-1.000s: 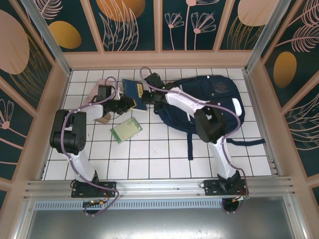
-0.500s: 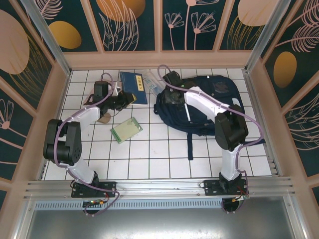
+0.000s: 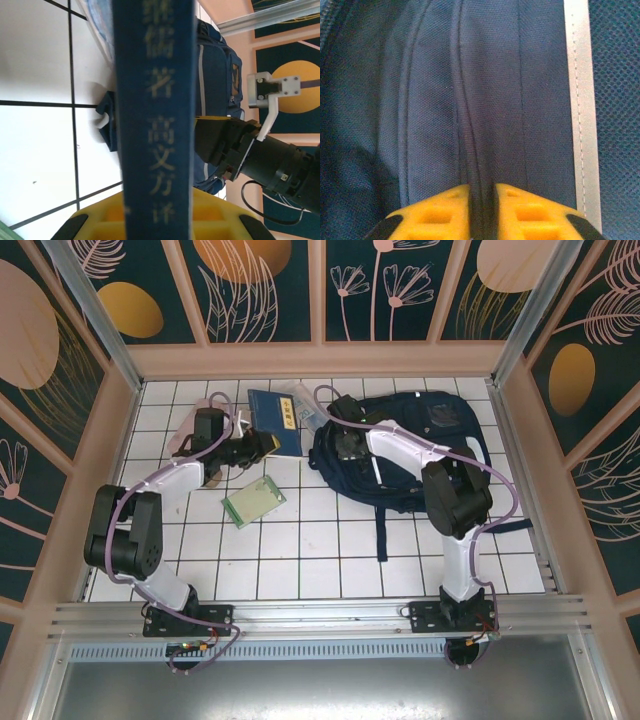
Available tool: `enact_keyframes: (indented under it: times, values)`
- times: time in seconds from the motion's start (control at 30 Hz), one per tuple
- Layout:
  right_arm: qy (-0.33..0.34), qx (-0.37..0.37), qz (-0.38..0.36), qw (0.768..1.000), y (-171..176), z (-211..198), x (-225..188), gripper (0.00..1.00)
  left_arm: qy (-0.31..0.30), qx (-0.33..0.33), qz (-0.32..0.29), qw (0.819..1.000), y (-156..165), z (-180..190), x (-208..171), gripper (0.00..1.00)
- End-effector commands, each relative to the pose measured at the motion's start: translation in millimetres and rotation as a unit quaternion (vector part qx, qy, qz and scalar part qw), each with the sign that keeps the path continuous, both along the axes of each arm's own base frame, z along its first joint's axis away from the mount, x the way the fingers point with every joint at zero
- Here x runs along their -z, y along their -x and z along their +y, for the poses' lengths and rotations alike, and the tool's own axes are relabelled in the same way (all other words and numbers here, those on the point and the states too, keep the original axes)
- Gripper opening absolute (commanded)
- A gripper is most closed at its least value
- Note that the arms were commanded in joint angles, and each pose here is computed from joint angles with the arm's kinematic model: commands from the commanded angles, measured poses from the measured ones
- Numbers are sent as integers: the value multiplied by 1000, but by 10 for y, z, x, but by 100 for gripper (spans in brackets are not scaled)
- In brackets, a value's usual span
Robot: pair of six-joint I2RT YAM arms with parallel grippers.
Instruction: Pack books, pencil case, and school supplies into a backpack
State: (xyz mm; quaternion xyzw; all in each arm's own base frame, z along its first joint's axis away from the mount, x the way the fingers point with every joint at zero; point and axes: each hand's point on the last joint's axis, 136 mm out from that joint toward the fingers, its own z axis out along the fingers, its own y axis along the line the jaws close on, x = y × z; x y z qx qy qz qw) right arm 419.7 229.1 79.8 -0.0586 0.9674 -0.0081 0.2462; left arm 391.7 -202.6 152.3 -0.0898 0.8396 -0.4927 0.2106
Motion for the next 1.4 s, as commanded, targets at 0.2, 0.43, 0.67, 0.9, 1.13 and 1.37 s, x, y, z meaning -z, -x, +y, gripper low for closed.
enact_keyframes:
  times: [0.2,0.43,0.67,0.9,1.13,1.37]
  values:
    - [-10,7,-65,998,-102,-225,-675,0,38,13,-54,998,70,-414,-384,0]
    - [-71,0,-112,991,-104,-238,-1408,0,68,1,-59,996,71,-716,-470,0]
    - [-176,-22,-150,973,-78,-200,-2073,0,93,28,-47,994,131,-1334,-399,0]
    - [-274,-26,-175,945,-45,-333,-2594,0,118,49,-34,991,190,-1917,-268,0]
    - [-320,-23,-171,931,7,-476,-2702,0,128,85,-39,987,239,-2576,-251,0]
    - [-338,-22,-163,927,28,-510,-2699,0,123,132,-31,983,333,-3194,-70,0]
